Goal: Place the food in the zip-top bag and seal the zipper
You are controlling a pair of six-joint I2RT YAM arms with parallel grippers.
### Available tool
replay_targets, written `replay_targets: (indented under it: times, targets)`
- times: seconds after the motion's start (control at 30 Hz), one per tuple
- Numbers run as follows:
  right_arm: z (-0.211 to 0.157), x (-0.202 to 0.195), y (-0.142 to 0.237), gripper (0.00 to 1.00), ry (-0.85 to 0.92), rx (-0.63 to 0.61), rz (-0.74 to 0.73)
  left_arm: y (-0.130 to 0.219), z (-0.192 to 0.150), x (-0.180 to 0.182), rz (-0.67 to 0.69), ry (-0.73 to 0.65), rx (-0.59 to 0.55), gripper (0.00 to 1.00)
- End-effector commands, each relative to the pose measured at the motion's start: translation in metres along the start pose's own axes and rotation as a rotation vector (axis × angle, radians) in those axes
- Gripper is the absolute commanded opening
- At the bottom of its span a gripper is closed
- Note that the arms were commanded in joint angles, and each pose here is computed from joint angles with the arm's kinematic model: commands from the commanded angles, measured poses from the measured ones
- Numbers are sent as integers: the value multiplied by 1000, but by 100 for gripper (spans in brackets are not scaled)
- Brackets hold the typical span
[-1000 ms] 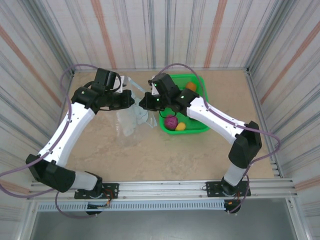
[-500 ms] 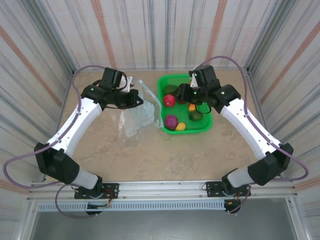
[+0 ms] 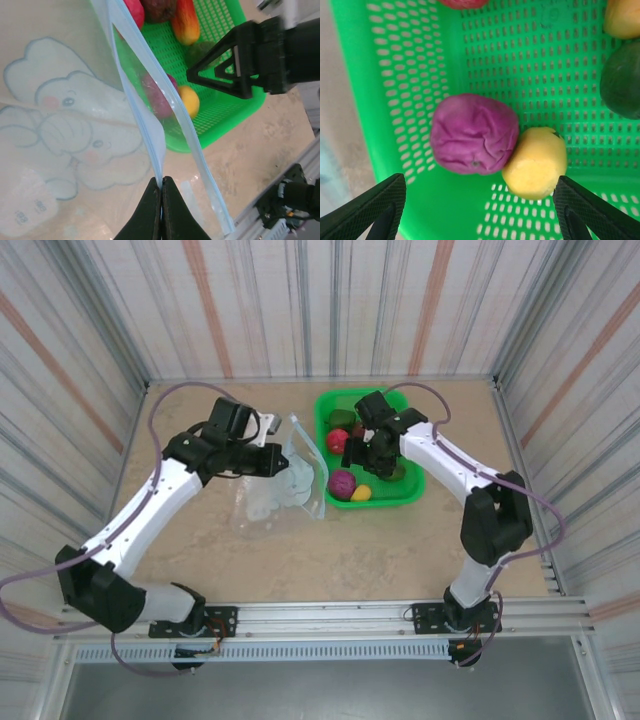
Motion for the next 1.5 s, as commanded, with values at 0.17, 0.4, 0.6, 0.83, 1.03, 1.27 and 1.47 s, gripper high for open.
replay_targets:
  times: [0.17, 0.4, 0.6, 0.83, 1.03, 1.27, 1.47]
  targets:
    - [-2, 3, -24, 80, -526, 102, 0, 11, 13, 21, -15, 75, -98, 0]
    - [-3, -1, -50, 85, -736, 96, -15, 9, 11, 20, -35, 76, -88, 0]
    - [4, 6, -73, 84, -753, 117, -14, 10, 11, 19, -41, 75, -90, 0]
    - [3, 6, -91, 67, -758, 126, -53, 10, 11, 20, -32, 76, -97, 0]
    - [9, 2, -67, 53, -721, 52, -38, 9, 11, 20, -40, 83, -93, 0]
    - [13, -8, 1, 52, -564, -130, 18, 2, 13, 20, -111, 113, -59, 0]
    - [10, 7, 71, 49, -186, -350, 327, -7, 13, 17, -214, 150, -22, 0]
Point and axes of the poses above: each hand's point on the last joint's axis, 136 mm out from that joint toward the fingers, its own y axis back along the fingers, its own x axis along the line the jaws close on, z = x × y, the point moved 8 cm from there along y, back along the fingers, and after that the axes turned 7 degrees about y, right-handed, at the moved point
